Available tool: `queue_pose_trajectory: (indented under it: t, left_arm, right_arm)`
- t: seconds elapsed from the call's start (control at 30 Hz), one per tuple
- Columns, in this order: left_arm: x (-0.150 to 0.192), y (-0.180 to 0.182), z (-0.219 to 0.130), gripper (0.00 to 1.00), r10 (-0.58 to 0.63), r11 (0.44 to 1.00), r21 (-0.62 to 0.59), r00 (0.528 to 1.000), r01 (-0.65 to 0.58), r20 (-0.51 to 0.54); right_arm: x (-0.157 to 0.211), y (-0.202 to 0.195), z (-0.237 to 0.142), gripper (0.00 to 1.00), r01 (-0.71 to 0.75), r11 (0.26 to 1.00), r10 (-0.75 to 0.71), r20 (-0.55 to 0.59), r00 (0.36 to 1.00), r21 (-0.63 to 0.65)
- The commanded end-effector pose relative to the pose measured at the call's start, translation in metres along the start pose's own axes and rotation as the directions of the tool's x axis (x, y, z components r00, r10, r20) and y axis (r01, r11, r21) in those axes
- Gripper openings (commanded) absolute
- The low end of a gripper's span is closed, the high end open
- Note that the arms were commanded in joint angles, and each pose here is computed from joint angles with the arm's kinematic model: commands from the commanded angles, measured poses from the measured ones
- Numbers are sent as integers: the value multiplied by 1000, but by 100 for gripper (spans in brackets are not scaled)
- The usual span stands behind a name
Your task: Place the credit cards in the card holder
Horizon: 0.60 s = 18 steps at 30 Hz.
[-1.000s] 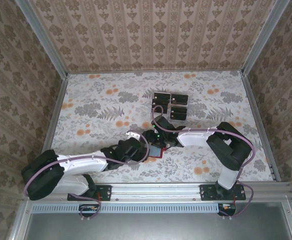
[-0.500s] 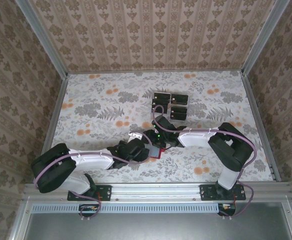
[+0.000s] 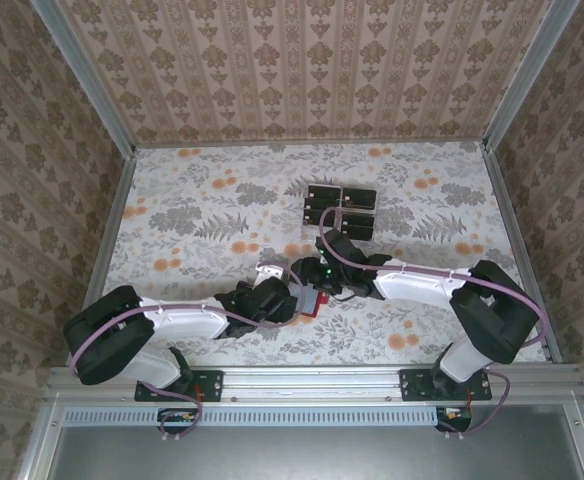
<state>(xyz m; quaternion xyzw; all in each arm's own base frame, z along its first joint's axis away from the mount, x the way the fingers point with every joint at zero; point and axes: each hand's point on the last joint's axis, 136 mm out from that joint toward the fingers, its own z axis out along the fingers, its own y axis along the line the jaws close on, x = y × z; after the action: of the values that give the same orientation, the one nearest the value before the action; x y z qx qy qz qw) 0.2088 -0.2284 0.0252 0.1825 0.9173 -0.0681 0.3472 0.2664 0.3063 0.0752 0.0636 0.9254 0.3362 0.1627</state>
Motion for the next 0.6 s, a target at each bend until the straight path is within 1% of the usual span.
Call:
queue_pose_trajectory:
  t: [0.0, 0.37, 0.57]
  left_arm:
    - [9, 8, 0, 100, -3, 999, -35, 1000, 3, -13]
    - [11, 10, 0, 100, -11, 999, -38, 1000, 10, -10]
    - [8, 10, -2, 100, -14, 999, -34, 1000, 14, -1]
  right_arm:
    - [6, -18, 10, 63, 4, 998, -3, -21, 1000, 58]
    - [13, -36, 29, 63, 1, 994, 5, -51, 999, 108]
    - [15, -38, 38, 63, 2, 994, 6, -74, 997, 108]
